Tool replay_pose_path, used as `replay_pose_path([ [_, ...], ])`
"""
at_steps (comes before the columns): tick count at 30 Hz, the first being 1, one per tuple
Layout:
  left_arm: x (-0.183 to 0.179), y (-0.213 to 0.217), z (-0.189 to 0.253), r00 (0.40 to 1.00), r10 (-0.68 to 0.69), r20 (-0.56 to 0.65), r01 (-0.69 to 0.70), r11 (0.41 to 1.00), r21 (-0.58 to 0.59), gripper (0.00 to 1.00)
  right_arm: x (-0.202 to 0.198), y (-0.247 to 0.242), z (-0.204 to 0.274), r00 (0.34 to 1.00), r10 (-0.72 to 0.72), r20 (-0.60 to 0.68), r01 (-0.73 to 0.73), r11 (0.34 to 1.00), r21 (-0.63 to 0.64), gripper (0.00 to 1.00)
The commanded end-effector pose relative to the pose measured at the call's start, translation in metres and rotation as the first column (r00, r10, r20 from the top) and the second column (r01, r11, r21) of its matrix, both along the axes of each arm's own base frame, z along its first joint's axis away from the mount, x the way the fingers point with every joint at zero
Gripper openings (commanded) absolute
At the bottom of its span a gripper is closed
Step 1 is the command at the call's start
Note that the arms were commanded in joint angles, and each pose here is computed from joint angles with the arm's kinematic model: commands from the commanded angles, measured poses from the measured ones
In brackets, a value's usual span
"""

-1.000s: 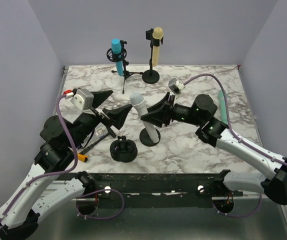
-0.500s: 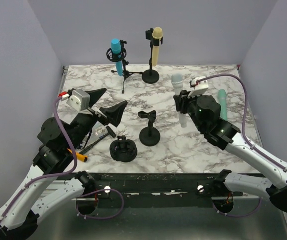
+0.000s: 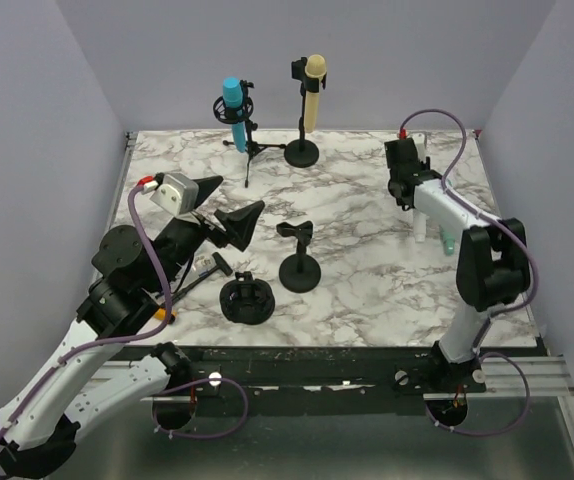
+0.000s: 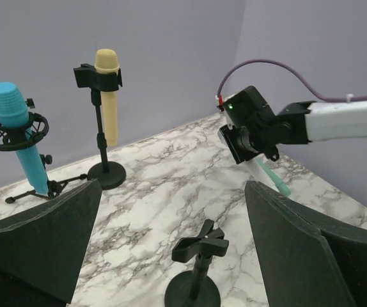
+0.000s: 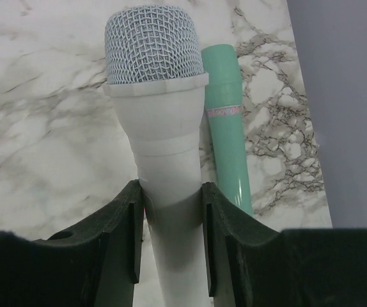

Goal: Remove the microphone from the stand

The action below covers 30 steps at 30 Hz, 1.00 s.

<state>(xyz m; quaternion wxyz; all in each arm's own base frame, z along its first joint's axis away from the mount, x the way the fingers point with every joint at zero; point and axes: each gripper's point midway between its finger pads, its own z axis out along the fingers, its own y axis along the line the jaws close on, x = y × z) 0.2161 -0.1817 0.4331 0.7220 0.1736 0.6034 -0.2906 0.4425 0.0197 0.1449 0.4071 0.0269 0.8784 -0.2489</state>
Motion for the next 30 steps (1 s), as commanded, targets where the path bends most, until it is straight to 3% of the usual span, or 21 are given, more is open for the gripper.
replay_pose_path([
  [1,0.001,-0.008,-0.009,1.0,-0.008,0.002,0.008,0.999,0.042,0.99,0.024,-0.025,-0.044,0.988,-0.03,-0.15,0.036,0.999,0.031,0.01],
  [4,0.004,-0.013,-0.013,1.0,-0.009,-0.005,0.01,0.998,0.055,0.99,0.03,-0.03,-0.075,0.971,-0.015,-0.238,0.03,0.998,0.061,0.01],
  [10,0.006,-0.02,-0.019,1.0,-0.026,-0.017,0.027,0.997,0.074,0.99,0.032,-0.038,-0.095,0.958,-0.03,-0.286,0.041,0.999,0.032,0.02],
  [15,0.007,-0.02,-0.02,1.0,-0.024,-0.019,0.026,0.996,0.081,0.99,0.032,-0.044,-0.11,0.949,-0.039,-0.311,0.048,0.999,0.022,0.17],
  [27,0.003,-0.019,-0.017,1.0,-0.029,-0.008,0.029,0.997,0.074,0.99,0.034,-0.037,-0.113,0.948,-0.012,-0.318,0.033,0.998,0.061,0.67],
  [30,0.002,-0.018,-0.016,1.0,-0.027,-0.004,0.028,0.997,0.075,0.99,0.036,-0.032,-0.106,0.952,0.002,-0.306,0.028,0.995,0.094,0.73],
])
